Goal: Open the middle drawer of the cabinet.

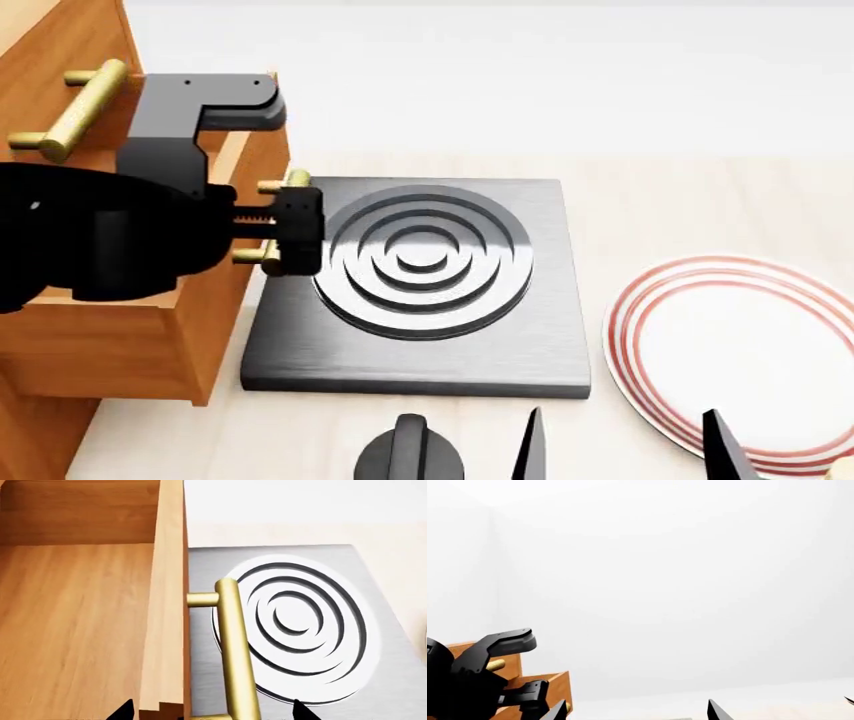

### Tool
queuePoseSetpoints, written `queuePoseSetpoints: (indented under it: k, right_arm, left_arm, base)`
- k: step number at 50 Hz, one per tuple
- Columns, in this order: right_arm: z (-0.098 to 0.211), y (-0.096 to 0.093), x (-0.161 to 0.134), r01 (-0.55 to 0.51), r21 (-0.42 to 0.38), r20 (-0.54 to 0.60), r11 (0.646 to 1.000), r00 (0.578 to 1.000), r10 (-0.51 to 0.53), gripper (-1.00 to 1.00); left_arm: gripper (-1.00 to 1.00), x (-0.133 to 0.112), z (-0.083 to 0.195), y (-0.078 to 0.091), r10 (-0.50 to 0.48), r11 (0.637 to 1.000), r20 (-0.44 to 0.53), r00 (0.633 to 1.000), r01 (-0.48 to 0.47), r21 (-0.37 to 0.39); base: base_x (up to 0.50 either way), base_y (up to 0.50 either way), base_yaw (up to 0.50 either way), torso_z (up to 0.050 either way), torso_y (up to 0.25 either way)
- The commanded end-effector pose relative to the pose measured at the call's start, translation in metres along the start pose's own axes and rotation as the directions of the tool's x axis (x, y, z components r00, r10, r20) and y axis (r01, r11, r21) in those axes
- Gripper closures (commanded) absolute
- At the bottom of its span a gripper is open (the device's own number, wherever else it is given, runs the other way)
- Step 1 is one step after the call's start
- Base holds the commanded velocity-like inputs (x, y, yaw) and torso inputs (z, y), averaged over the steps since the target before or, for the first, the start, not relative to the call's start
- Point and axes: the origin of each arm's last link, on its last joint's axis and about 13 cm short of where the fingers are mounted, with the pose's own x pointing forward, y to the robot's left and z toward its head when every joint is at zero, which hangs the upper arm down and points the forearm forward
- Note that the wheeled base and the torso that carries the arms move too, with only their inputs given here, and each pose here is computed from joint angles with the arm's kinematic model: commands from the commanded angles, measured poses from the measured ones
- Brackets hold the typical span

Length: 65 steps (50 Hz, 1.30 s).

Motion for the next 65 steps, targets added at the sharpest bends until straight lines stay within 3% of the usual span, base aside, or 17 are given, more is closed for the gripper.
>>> queuePoseSetpoints:
  k: [1, 65]
  right_arm:
    - [0.0, 0.0, 0.0, -0.001, -0.001, 0.0, 1.0, 1.0, 0.001, -1.0]
    - [0.0, 0.0, 0.0, -0.008, 0.0, -0.003, 1.0, 1.0, 0.008, -1.0]
  left_arm:
    - [-1.0, -0.004, -0.003, -0.009, -0.065, 0.998, -0.012, 0.998, 0.065, -0.011]
    - [-1.0, -0.004, -0.008, -0.064, -0.259, 0.966, 0.016, 0.966, 0.259, 0.027]
  base:
    - [0.0, 0.0, 0.0, 0.0, 0.0]
    - [0.0, 0.0, 0.0, 0.0, 0.0]
